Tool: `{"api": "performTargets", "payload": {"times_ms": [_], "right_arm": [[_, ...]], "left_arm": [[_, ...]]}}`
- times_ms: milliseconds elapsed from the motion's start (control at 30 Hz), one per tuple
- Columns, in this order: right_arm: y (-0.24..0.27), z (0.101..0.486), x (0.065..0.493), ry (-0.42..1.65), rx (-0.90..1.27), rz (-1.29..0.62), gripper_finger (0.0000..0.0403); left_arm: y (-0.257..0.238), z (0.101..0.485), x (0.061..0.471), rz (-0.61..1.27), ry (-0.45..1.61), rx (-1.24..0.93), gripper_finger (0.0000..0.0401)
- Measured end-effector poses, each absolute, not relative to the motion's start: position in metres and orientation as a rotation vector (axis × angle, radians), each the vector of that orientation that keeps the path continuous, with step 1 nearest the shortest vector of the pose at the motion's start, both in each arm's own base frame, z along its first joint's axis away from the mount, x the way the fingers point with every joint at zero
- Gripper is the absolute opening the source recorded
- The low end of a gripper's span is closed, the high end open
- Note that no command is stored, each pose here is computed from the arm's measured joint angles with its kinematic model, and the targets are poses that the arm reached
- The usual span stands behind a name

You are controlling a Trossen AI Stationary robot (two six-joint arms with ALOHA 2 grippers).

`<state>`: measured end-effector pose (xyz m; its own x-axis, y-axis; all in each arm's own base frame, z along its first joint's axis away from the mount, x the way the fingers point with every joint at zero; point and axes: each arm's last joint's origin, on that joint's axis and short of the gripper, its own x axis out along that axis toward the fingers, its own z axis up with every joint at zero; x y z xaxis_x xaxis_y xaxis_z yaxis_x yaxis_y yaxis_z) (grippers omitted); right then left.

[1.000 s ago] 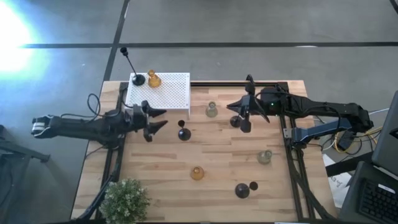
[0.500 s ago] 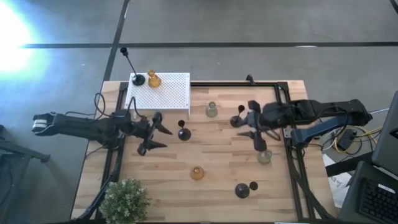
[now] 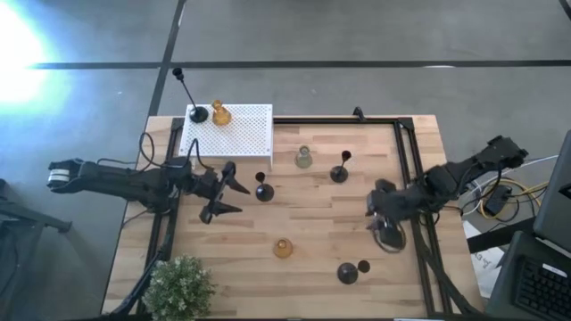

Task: Pick & Place candle stick holders
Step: Put the large black candle holder on the shelf

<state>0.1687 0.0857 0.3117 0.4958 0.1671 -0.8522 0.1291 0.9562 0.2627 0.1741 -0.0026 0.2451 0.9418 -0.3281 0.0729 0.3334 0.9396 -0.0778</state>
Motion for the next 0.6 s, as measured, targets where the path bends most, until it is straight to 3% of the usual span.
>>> {"api": "performTargets", "payload": {"times_ms": [233, 600], "right_arm": [[0.113, 0.289, 0.152, 1.088, 0.416, -0.058, 0.0179], [0.158, 0.259, 0.146, 0.876, 0.531, 0.023, 0.0179]], "left_arm": [[-0.003, 0.247, 0.174, -0.335, -0.073, -0.037, 0.0268], [-0.002, 0.264, 0.176, -0.32, -0.159, 0.101, 0.0268]]}}
